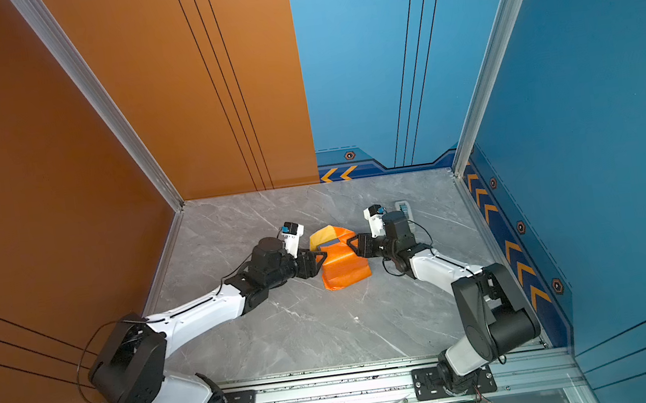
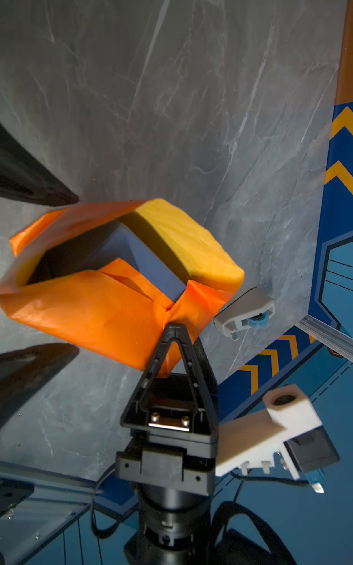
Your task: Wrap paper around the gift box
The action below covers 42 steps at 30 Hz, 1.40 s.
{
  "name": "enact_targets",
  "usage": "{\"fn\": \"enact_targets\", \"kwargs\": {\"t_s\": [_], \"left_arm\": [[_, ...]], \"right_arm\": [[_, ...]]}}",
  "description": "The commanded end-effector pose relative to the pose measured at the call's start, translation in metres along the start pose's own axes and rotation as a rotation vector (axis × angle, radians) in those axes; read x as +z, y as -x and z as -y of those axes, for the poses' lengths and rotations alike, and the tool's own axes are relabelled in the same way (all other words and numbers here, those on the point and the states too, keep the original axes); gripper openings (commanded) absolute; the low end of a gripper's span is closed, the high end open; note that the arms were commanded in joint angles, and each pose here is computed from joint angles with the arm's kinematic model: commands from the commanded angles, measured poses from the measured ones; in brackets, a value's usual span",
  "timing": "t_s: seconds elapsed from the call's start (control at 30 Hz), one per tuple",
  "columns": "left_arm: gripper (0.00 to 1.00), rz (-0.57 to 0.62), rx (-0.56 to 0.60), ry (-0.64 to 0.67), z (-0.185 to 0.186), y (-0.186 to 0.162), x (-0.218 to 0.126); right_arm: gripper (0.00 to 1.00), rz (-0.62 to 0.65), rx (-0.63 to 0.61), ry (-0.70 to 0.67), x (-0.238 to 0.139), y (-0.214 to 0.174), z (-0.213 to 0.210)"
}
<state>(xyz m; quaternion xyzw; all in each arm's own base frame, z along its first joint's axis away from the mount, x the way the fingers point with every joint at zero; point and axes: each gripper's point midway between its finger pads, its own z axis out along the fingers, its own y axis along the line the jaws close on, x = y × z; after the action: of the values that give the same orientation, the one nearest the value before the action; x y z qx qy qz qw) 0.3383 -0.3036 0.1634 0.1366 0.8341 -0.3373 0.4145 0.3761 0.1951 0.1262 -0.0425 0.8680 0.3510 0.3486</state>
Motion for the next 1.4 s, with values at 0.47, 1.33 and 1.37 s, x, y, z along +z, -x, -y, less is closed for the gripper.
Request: {"fn": "enact_targets", "kwargs": {"t_s": [0.47,1.33,1.37], "left_arm": [[0.23,0.073,0.031,0.143,-0.007,0.017,0.015],[0.72,0.097,-0.038,0.095,-0.012,-0.012,-0.017],[0.70,0.096,-0.041,0.095,-0.012,-0.013,-0.014]], "right_arm": [[0.51,-0.208,0.230,-0.175,-0.007,-0.095,0.026],[0.51,-0.167,0.358,-0.259,-0.009,-0.100,0.024],[0.51,-0.168,0.359,-0.259,-0.009,-0.101,0.024]]}}
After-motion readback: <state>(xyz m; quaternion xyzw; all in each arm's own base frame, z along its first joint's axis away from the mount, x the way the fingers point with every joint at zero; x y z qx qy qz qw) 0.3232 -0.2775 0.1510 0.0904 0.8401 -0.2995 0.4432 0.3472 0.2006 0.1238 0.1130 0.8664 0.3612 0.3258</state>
